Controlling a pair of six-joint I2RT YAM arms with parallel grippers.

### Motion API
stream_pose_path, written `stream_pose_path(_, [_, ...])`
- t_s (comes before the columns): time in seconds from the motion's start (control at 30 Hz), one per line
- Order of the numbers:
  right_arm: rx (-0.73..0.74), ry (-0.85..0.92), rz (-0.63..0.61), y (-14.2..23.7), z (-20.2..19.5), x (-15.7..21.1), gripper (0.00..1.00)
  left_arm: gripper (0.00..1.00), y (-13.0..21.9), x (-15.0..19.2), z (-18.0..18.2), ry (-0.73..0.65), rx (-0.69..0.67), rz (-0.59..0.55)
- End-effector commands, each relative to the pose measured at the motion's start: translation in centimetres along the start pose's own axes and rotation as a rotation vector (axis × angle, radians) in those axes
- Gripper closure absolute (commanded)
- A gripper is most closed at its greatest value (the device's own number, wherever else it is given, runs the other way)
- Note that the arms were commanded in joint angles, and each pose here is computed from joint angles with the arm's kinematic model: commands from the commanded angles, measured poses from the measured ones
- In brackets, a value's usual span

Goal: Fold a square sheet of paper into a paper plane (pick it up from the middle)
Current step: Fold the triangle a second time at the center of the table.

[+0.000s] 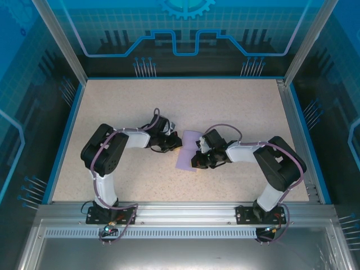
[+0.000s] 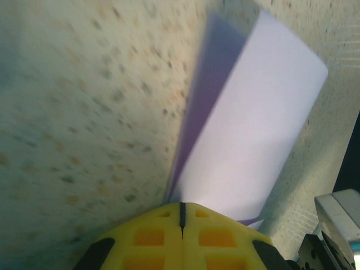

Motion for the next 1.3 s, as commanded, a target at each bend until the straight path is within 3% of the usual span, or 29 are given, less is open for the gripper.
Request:
stream_pose_path(0.0, [0.144,-0.086,0.073,-0.5,-3.9,2.1,0.95,0.96,1.2,-1.1,-0.8,-0.05,-0.011,-0.029])
stream_pose_path(0.23, [0.141,-0.082,0.071,-0.5,-3.7,1.9,0.95,0.95,3.0,-0.4,-3.5,-0.068,0.1,-0.023])
stream_pose_path(0.43, [0.143,-0.079,0.068,-0.4,-3.5,1.7,0.95,0.95,1.5,3.2,-4.7,-0.069,0.136,0.061])
stream_pose_path(0.6, [0.142,-0.077,0.066,-0.3,-3.4,1.7,0.95,0.95,0.3,5.2,-3.5,-0.052,0.116,0.095])
stream_pose_path(0.87, [0.111,-0.059,0.046,0.3,-2.6,1.4,0.94,0.96,-1.6,5.3,-1.0,-0.026,0.022,0.091])
stream_pose_path(1.27, [-0.057,0.028,-0.039,1.8,2.7,-1.5,0.9,0.98,-2.2,6.2,1.4,0.016,-0.065,0.115])
Point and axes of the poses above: each hand's point on the last joint's axis, 136 mm out from that joint toward the fingers, its own y axis back along the fingers, its own z axis along the line the jaws close on, x = y × z, the point moved 5 cm from there along y, back along the fingers, and after that the axes turned 2 degrees about -y, right-handed, at the moved point
